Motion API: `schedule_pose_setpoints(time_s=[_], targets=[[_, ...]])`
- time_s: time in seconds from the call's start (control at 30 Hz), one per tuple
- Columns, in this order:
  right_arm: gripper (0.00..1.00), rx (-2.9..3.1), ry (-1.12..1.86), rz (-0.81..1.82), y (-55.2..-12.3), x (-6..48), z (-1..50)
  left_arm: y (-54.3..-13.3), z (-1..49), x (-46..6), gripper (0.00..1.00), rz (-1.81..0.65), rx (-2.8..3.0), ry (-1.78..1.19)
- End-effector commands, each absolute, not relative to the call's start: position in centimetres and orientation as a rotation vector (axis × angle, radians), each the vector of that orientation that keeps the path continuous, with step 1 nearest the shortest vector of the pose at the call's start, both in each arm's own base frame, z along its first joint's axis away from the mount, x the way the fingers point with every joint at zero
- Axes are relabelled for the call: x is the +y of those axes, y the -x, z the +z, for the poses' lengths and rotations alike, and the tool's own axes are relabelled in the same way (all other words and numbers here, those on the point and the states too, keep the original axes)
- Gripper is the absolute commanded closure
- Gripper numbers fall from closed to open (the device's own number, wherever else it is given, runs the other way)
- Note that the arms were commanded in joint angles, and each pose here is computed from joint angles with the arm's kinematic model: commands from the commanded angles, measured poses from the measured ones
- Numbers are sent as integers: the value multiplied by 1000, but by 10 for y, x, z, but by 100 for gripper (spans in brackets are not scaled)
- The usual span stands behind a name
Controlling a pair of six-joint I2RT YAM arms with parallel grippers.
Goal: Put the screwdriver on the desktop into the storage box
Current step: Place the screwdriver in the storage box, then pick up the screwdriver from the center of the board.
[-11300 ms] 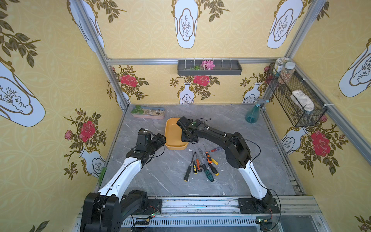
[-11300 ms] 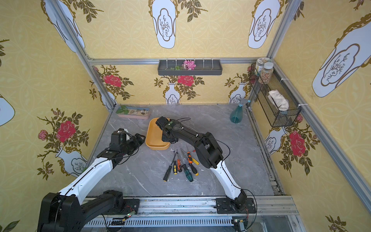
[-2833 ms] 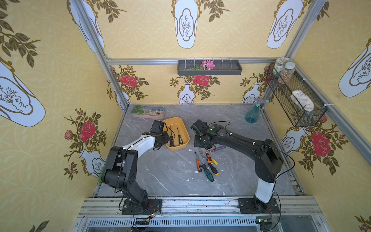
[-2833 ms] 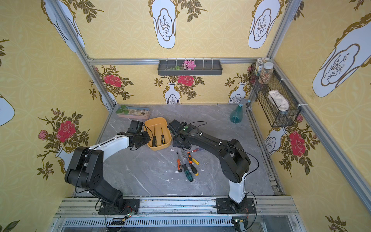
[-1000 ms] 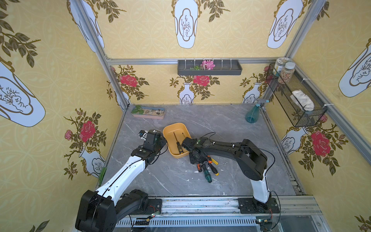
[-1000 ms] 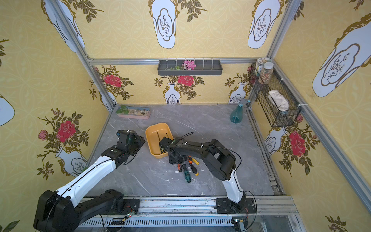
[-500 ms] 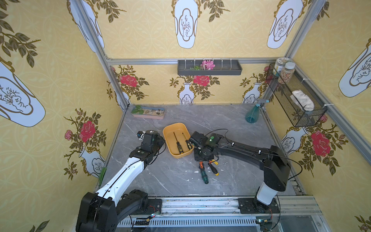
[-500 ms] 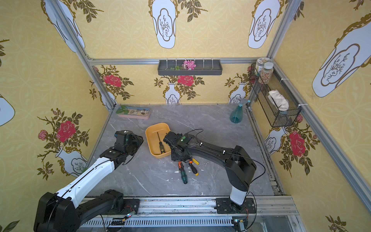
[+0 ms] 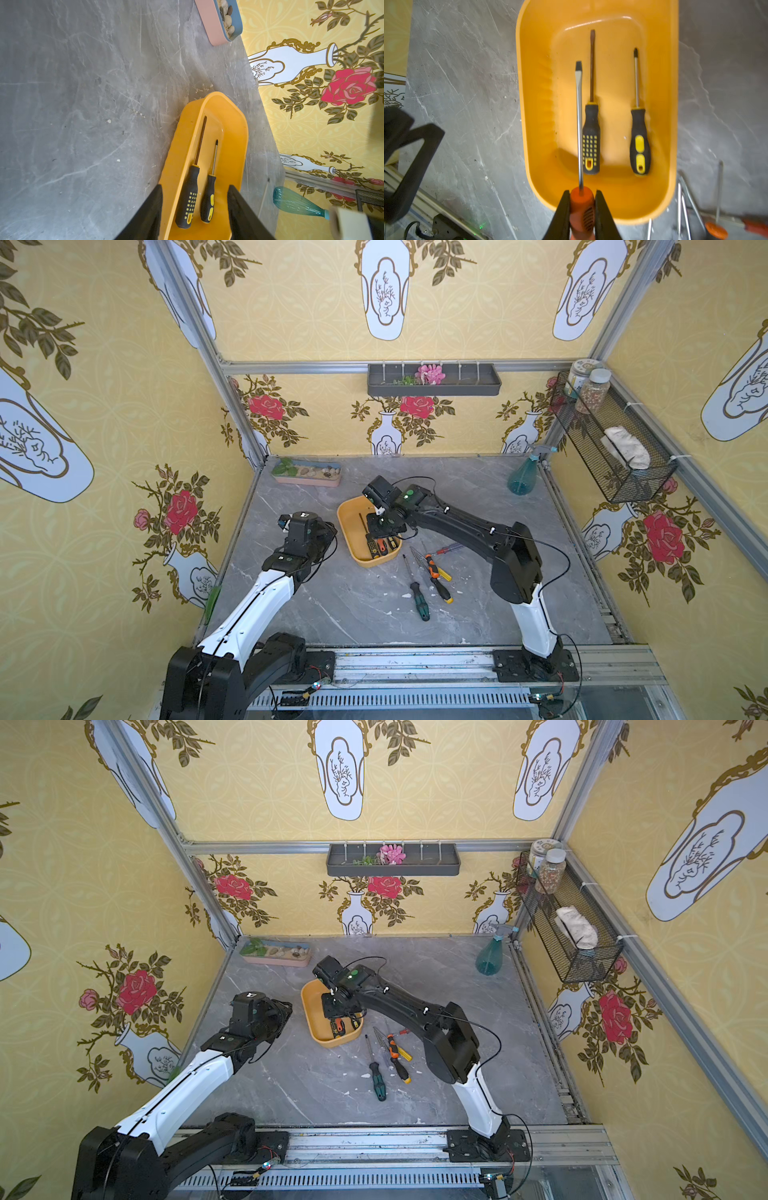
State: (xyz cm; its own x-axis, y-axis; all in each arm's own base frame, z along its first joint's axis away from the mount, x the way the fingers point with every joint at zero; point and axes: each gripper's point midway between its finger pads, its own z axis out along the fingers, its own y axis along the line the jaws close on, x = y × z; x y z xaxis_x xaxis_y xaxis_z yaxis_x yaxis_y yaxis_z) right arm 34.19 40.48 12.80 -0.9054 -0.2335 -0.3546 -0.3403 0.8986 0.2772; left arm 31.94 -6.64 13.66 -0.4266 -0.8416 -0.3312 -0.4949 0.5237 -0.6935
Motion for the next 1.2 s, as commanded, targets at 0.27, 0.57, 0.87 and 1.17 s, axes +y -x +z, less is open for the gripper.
schedule_pose_setpoints(time_s=[0.27,0.57,0.87,1.17], targets=[[89,2776,565,351,-383,403,72,-317,129,-78,48,-703,2182,971],[54,2785,559,329,-392,409,52,-325,130,-84,47,-718,2205,940],[51,2711,516,366,-371,392,121,-326,129,-89,47,-752,2206,940],[54,2886,519,140,-250,327,100,-328,123,-94,47,-791,2209,953]])
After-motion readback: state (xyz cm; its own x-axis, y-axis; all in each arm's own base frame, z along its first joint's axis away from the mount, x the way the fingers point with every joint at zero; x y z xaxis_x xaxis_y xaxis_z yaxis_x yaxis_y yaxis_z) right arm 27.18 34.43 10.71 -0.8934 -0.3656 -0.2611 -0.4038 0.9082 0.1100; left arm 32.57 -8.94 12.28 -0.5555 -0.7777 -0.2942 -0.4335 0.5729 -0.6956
